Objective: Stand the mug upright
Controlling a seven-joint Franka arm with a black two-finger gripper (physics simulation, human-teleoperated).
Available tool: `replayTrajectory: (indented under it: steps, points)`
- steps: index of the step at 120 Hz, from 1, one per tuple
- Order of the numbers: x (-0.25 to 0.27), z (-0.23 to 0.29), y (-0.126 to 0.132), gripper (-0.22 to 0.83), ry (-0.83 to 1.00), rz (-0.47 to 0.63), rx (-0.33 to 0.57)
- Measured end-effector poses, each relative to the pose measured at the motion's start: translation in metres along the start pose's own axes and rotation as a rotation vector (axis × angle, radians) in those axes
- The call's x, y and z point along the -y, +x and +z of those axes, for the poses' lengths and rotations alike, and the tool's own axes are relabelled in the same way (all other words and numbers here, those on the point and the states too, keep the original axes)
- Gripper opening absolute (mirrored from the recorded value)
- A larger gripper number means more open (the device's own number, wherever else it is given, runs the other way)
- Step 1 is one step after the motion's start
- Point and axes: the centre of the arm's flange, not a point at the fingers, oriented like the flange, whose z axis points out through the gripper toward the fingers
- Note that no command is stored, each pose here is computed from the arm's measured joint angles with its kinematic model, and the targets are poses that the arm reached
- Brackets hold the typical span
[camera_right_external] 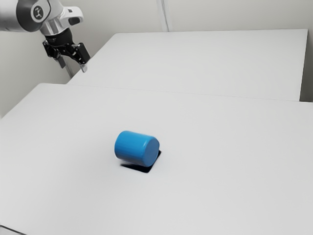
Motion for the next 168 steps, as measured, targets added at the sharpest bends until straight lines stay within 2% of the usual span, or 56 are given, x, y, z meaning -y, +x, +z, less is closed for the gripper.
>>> replayTrajectory:
  steps: [15,30,52,64,77,105,132,168]
  points:
    - [0.001,0.003,-0.001,0.62,0.002,-0.001,-0.006]
    - [-0.002,0.029,-0.002,0.62,-0.013,0.003,0.038]
    - [-0.012,0.070,0.010,0.62,-0.191,-0.035,0.091]
    - [0.011,0.112,0.012,0.61,-0.298,-0.099,0.155]
    - [0.057,0.159,-0.003,0.62,-0.391,-0.196,0.234]
    - [0.068,0.242,-0.012,0.62,-0.563,-0.215,0.370]
    - [0.057,0.287,-0.009,0.62,-0.715,-0.198,0.399]
    - [0.026,0.319,-0.011,0.61,-0.944,-0.238,0.409]
